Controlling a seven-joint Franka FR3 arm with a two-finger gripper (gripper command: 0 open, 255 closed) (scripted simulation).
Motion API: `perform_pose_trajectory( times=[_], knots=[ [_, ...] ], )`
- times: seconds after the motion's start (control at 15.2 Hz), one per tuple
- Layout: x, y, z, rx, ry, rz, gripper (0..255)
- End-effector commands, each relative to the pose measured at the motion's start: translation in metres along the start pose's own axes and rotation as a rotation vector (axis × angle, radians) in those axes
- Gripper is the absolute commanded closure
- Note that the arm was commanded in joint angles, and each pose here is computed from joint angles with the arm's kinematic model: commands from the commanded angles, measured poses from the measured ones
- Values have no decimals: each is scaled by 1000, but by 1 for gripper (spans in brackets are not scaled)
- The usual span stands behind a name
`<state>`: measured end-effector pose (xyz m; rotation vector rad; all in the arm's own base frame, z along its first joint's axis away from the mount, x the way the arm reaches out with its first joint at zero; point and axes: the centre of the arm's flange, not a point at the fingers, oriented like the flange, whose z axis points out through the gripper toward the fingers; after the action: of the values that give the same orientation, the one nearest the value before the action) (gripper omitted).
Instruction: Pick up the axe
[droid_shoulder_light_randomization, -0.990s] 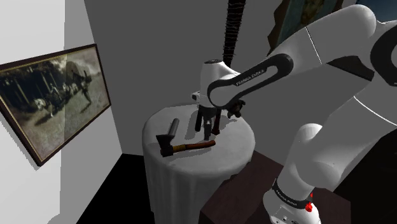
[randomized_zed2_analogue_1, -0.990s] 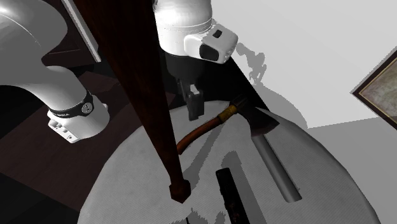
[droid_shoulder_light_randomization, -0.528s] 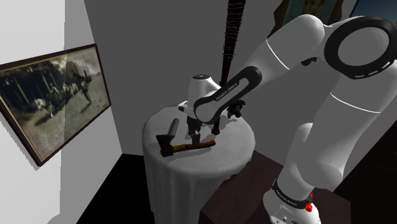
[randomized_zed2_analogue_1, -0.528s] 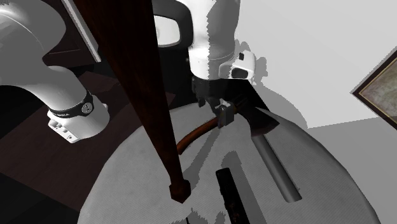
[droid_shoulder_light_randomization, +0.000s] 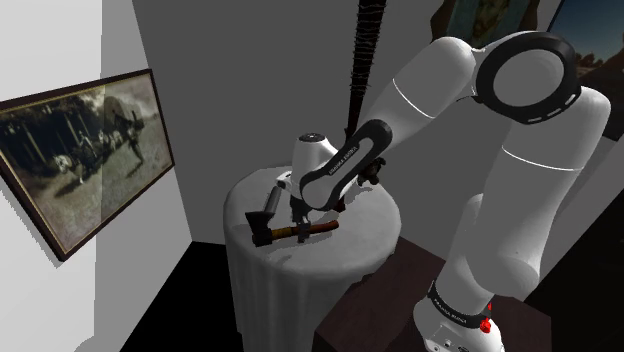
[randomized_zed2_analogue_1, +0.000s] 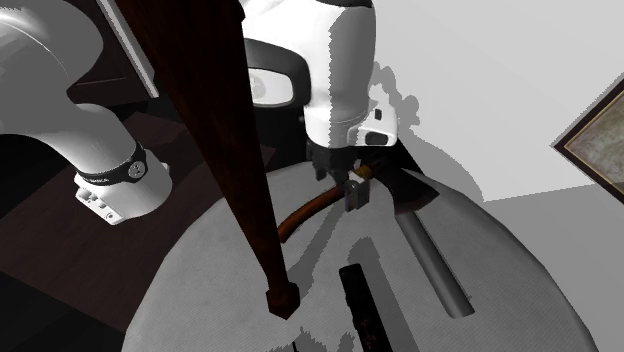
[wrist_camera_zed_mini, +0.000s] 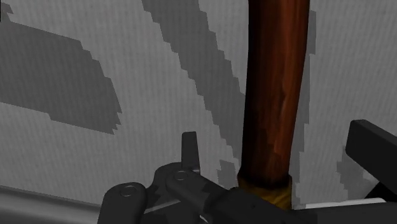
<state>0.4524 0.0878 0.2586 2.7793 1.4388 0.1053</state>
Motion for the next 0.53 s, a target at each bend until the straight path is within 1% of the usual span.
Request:
perform_pose_trajectory(
  times=[0.0,0.07,0.46],
  knots=[
    [0,0,4,0,0,0,0],
    [-1,0,4,0,0,0,255],
    [-1,0,4,0,0,0,255]
  ],
)
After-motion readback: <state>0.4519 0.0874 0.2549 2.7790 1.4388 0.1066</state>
